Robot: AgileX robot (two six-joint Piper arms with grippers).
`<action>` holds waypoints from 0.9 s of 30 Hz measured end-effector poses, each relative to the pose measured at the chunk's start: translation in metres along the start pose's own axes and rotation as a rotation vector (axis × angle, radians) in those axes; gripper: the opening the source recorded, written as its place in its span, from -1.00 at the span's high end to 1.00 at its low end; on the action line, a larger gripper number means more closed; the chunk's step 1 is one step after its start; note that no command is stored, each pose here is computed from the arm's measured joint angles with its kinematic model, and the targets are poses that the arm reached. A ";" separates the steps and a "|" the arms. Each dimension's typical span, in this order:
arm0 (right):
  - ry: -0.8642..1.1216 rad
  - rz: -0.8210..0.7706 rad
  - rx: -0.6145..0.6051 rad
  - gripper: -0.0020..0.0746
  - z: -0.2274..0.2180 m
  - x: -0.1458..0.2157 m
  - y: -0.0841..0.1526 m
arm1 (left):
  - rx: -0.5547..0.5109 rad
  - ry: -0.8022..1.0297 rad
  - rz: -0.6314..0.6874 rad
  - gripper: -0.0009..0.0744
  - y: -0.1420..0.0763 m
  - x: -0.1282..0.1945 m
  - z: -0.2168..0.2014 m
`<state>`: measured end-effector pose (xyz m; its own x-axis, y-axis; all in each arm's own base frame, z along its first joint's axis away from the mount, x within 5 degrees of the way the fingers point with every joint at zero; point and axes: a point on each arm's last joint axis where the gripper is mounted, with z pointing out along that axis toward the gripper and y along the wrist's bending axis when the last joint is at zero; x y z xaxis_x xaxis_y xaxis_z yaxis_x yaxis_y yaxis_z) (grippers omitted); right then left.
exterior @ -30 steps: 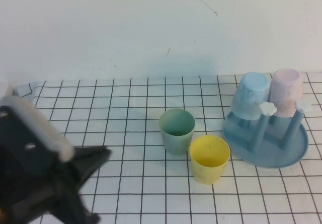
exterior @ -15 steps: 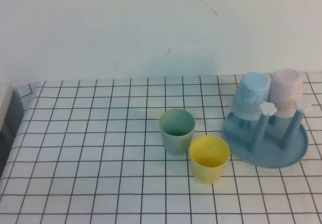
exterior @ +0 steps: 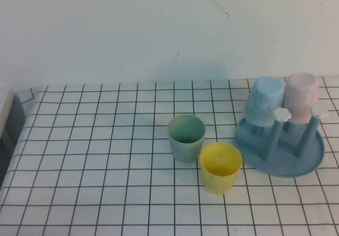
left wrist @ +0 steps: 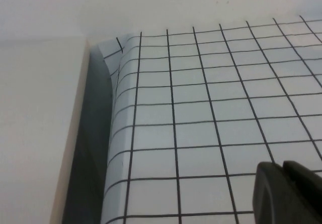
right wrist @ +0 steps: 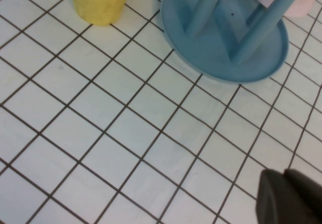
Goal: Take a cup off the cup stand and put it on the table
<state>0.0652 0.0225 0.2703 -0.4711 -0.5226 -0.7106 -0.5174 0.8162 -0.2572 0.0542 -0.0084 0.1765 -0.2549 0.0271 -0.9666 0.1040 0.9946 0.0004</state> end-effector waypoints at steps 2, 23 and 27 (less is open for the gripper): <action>0.000 0.001 -0.001 0.95 0.000 0.000 0.000 | -0.008 0.009 -0.051 0.98 0.001 0.001 -0.001; 0.006 0.007 -0.010 0.95 0.000 0.001 0.001 | 0.023 0.016 -0.176 0.98 0.001 0.001 -0.001; 0.008 0.007 -0.010 0.95 0.000 0.001 0.001 | 0.033 0.020 -0.162 0.98 0.000 0.002 -0.002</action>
<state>0.0643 0.0229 0.2695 -0.4805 -0.5187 -0.7071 -0.5212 0.8174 -0.2454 0.0523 -0.0079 0.1754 -0.2898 -0.1309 -0.9481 0.0912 0.9823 -0.1635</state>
